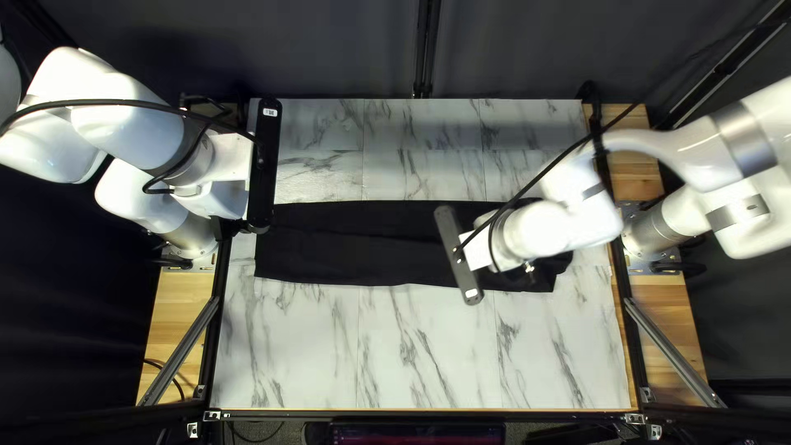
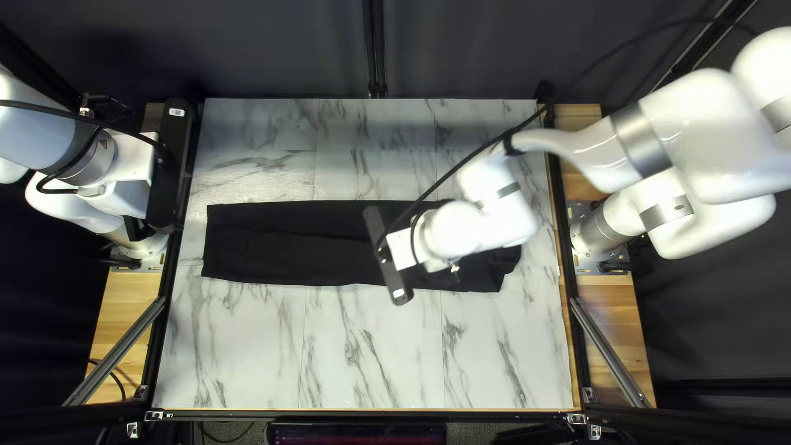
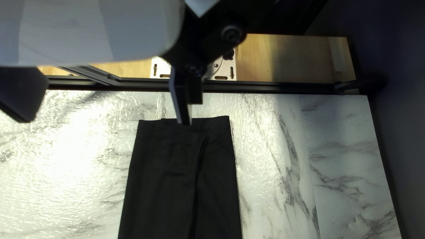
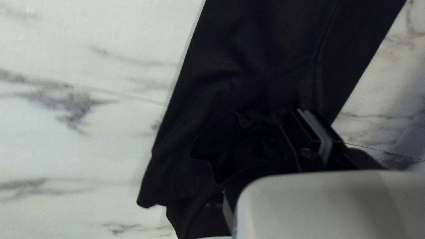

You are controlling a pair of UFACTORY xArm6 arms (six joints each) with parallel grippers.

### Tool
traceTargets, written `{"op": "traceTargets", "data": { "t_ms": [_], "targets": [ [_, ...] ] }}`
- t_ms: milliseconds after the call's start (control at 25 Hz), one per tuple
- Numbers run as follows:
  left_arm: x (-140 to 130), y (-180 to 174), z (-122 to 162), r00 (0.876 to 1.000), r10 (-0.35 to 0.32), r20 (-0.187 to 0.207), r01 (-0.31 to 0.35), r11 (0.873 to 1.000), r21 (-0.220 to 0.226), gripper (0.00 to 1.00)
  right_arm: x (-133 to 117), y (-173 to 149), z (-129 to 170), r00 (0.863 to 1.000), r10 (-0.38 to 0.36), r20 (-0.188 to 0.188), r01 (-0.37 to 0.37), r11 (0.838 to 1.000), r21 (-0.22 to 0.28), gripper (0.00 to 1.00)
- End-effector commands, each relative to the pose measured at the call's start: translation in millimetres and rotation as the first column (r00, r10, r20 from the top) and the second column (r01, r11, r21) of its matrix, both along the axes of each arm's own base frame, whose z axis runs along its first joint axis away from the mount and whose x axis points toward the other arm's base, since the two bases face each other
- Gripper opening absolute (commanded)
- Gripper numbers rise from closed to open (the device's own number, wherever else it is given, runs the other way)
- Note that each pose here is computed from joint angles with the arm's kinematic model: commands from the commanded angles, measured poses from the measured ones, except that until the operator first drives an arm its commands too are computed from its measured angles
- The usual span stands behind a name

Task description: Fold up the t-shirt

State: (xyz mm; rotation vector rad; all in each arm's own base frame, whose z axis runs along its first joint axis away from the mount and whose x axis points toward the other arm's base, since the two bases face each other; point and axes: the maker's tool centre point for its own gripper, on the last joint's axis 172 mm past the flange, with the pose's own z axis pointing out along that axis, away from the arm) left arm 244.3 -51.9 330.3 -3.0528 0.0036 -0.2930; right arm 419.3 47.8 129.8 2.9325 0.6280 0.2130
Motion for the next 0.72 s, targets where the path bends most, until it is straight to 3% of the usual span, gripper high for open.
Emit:
{"op": "traceTargets", "data": {
  "t_ms": [40, 80, 200, 320, 560, 720],
  "targets": [
    [0.0, 0.0, 0.0, 1.0, 0.0, 0.0, 0.0, 1.0, 0.0, 1.0, 11.0, -23.1, -29.2, 1.0, 0.016, -0.005, -0.016, 0.999, 0.041, 0.92],
    [0.0, 0.0, 0.0, 1.0, 0.0, 0.0, 0.0, 1.0, 0.0, 1.0, 10.8, -31.0, -38.3, 1.0, 0.009, -0.015, -0.008, 0.999, 0.046, 0.99],
    [0.0, 0.0, 0.0, 1.0, 0.0, 0.0, 0.0, 1.0, 0.0, 1.0, -1.1, -29.3, -38.2, 1.0, -0.021, -0.023, 0.021, 0.999, 0.031, 1.0],
    [0.0, 0.0, 0.0, 1.0, 0.0, 0.0, 0.0, 1.0, 0.0, 1.0, -22.3, -10.5, -31.4, 0.998, -0.062, -0.025, 0.061, 0.998, -0.021, 1.0],
    [0.0, 0.0, 0.0, 1.0, 0.0, 0.0, 0.0, 1.0, 0.0, 1.0, -67.7, 37.2, -40.5, 0.985, -0.132, -0.112, 0.114, 0.981, -0.155, 1.0],
    [0.0, 0.0, 0.0, 1.0, 0.0, 0.0, 0.0, 1.0, 0.0, 1.0, -78.4, 47.9, -50.3, 0.981, -0.126, -0.147, 0.096, 0.977, -0.19, 1.0]
  ]
}}
